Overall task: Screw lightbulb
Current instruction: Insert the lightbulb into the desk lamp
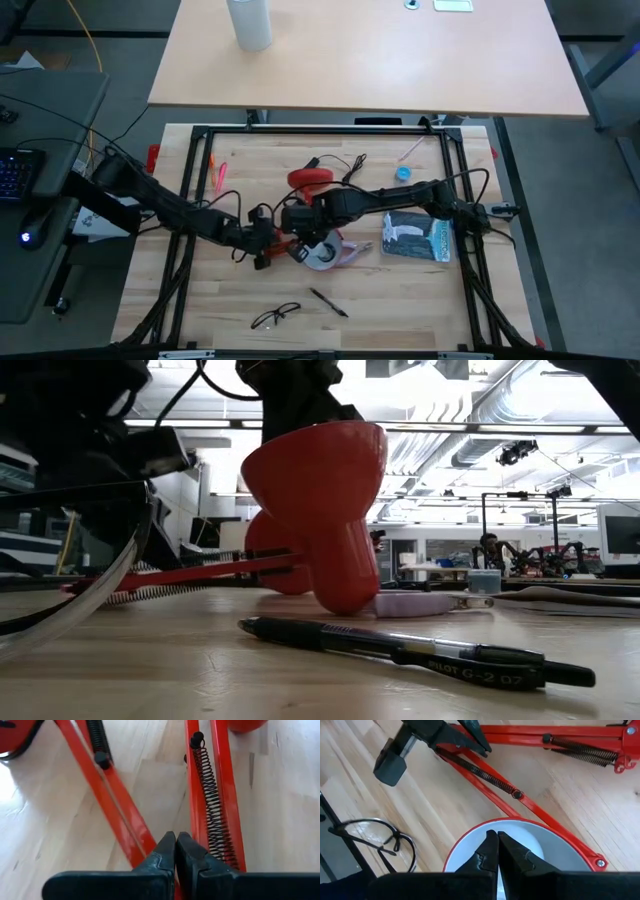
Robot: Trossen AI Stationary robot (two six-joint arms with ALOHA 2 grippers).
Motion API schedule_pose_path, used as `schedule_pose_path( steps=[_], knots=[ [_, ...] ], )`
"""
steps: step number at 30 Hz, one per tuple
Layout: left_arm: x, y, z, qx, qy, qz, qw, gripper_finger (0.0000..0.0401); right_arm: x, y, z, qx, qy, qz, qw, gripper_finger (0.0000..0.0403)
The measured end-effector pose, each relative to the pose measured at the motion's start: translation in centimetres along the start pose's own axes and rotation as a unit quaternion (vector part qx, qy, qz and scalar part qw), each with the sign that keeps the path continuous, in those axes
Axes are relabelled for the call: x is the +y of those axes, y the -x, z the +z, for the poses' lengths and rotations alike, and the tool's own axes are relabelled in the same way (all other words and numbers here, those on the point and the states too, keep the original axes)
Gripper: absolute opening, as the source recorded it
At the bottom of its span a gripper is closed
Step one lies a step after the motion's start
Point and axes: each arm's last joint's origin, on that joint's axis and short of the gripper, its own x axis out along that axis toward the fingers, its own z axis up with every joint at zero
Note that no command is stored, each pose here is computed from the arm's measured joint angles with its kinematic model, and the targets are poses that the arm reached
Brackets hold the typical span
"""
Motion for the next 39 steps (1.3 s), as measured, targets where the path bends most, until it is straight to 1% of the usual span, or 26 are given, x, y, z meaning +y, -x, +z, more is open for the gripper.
schedule_pose_path(
  steps=[5,13,18,22,27,31,39],
  knots=[
    [-0.1,-0.8,-0.5,0.011,0.010,0.012,1.000,0.0000,0.1,0.4,-0.7,0.011,0.003,-0.009,1.000,0.0000],
    [0.0,-0.9,-0.7,0.017,0.018,0.018,1.000,0.0000,1.4,0.5,-2.3,0.021,0.010,-0.009,1.000,0.0000],
    [0.0,-0.9,-0.7,0.014,0.054,0.028,0.998,0.0000,2.0,0.9,-3.2,0.032,0.020,-0.015,0.999,0.0000],
    [0.2,-0.9,-0.7,0.008,0.082,0.043,0.996,0.0000,2.4,1.6,-3.7,0.021,0.028,-0.026,0.999,0.0000],
    [0.5,-1.0,-0.6,0.006,0.117,0.049,0.992,0.0000,3.0,2.6,-3.8,0.000,0.035,-0.025,0.999,0.0000],
    [0.6,-1.1,-0.4,-0.003,0.127,0.050,0.991,0.0000,3.1,3.0,-3.7,-0.022,0.035,-0.031,0.999,0.0000],
    [1.4,-1.2,0.2,-0.023,0.138,0.080,0.987,0.0000,2.6,3.0,-3.8,-0.011,0.052,-0.054,0.997,0.0000]
  ],
)
